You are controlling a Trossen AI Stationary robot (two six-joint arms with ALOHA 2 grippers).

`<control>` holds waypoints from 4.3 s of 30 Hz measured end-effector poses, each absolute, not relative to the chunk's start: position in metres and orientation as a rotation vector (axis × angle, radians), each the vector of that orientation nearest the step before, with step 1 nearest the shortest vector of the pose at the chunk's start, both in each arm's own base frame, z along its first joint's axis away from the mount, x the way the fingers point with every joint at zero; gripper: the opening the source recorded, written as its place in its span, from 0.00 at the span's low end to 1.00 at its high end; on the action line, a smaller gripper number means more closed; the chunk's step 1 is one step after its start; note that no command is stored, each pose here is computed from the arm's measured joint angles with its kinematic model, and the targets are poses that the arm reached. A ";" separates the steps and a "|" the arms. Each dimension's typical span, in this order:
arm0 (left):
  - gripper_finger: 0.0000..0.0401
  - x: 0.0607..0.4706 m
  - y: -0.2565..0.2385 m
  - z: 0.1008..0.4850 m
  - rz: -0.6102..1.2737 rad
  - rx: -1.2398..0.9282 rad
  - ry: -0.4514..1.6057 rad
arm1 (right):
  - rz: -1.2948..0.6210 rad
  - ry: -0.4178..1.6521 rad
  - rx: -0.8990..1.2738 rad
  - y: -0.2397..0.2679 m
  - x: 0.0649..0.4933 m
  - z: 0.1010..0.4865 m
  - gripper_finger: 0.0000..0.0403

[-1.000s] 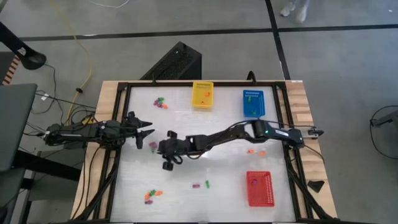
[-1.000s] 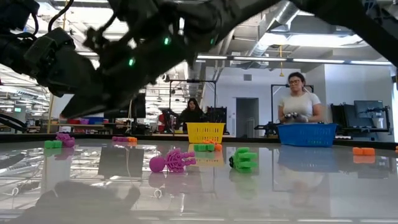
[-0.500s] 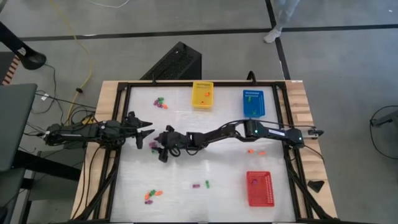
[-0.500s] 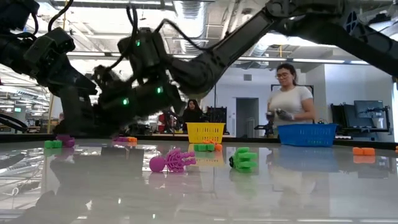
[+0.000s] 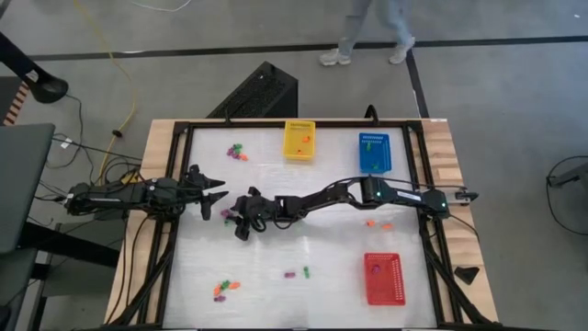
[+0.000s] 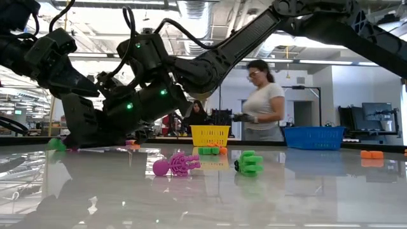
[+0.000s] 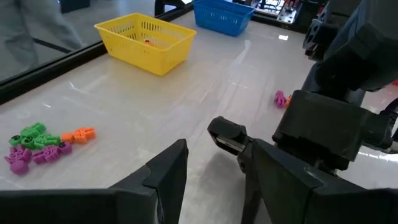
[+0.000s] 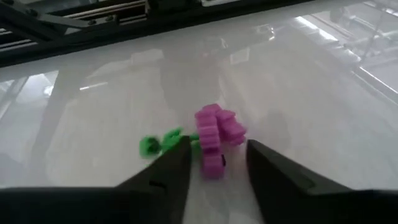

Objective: Sort Halloween decoration
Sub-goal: Put the violet skeleton toy into the red bin, then put the orange skeleton toy into the yellow bin

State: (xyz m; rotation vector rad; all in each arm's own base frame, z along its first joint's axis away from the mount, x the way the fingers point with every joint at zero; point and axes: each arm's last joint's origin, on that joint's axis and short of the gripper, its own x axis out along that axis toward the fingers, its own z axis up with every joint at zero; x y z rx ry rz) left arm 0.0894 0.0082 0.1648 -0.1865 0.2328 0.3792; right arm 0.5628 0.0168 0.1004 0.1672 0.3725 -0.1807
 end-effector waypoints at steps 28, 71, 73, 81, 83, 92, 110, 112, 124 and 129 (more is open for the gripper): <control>0.42 0.089 0.008 0.165 0.379 -0.186 0.233 | -0.048 0.693 0.065 0.018 0.522 0.196 0.16; 0.42 0.089 0.008 0.165 0.382 -0.186 0.232 | -0.508 1.504 0.709 0.188 0.195 0.227 0.37; 0.42 0.089 0.008 0.165 0.382 -0.186 0.232 | -0.491 1.507 0.699 0.188 0.195 0.227 0.43; 0.42 0.089 0.008 0.165 0.382 -0.186 0.232 | -0.443 1.587 0.740 0.187 0.197 0.228 0.59; 0.42 0.089 0.008 0.165 0.382 -0.186 0.232 | -0.453 1.584 0.773 0.184 0.202 0.228 0.59; 0.42 0.089 0.008 0.165 0.382 -0.186 0.232 | -0.423 1.528 0.772 0.153 0.232 0.257 0.57; 0.42 0.089 0.008 0.165 0.382 -0.186 0.232 | 0.135 0.909 0.411 0.124 0.364 0.214 0.55; 0.42 0.089 0.008 0.165 0.382 -0.186 0.232 | 0.187 0.890 0.345 0.134 0.370 0.204 0.55; 0.42 0.089 0.008 0.165 0.381 -0.186 0.233 | 0.365 0.747 0.080 0.171 0.420 0.178 0.55; 0.42 0.089 0.008 0.165 0.381 -0.186 0.233 | 0.439 0.511 -0.091 0.181 0.457 0.177 0.55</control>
